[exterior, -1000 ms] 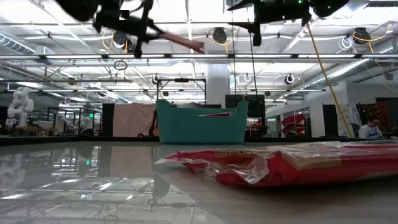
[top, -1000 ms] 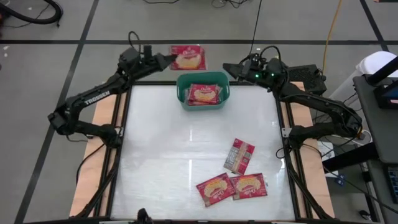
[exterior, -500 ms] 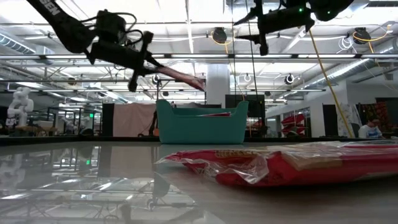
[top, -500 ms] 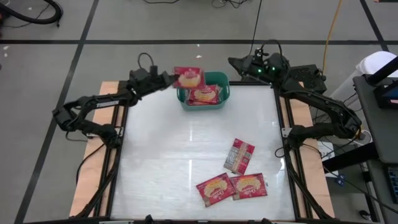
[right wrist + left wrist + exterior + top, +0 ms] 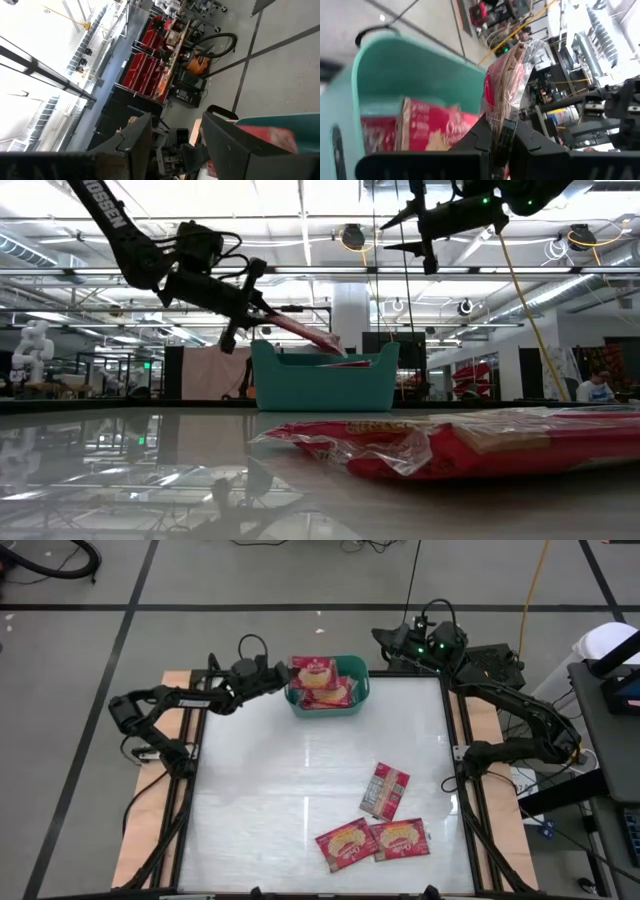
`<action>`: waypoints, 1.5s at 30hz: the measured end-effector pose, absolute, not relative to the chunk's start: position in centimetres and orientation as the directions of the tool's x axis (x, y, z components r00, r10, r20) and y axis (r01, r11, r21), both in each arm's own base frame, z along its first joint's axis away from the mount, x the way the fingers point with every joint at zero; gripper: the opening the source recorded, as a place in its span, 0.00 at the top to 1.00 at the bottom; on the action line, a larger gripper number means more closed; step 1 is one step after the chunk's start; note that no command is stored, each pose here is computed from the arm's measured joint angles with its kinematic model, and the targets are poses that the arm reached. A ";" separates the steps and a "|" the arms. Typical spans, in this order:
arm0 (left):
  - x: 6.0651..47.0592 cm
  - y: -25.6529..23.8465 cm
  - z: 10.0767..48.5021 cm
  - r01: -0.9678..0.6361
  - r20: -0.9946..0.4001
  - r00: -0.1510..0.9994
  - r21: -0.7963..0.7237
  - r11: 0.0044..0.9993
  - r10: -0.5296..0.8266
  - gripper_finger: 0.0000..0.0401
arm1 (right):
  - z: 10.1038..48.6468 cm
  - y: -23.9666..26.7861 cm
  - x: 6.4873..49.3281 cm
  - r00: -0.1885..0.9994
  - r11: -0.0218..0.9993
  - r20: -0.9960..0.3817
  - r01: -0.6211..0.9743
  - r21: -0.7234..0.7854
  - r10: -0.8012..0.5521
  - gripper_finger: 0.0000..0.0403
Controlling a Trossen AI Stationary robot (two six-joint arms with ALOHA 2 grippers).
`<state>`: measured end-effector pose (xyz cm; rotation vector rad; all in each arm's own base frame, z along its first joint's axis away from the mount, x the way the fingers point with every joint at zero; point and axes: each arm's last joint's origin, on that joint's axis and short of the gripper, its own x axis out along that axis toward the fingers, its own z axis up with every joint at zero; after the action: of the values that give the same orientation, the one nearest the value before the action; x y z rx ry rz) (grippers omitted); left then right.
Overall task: Sort popcorn bags into baskets
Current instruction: Put the red popcorn pack into the green bin
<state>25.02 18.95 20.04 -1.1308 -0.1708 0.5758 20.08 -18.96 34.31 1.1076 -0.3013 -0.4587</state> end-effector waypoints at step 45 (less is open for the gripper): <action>26.5 17.5 19.2 -0.522 -0.305 0.802 -0.775 0.355 0.514 0.33 | 33.8 -17.7 21.2 0.897 0.375 -0.046 0.229 0.898 -0.439 0.58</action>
<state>26.48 17.45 19.24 -1.0051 0.0091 0.6698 21.18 -17.70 33.79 1.1081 -0.2138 -0.4317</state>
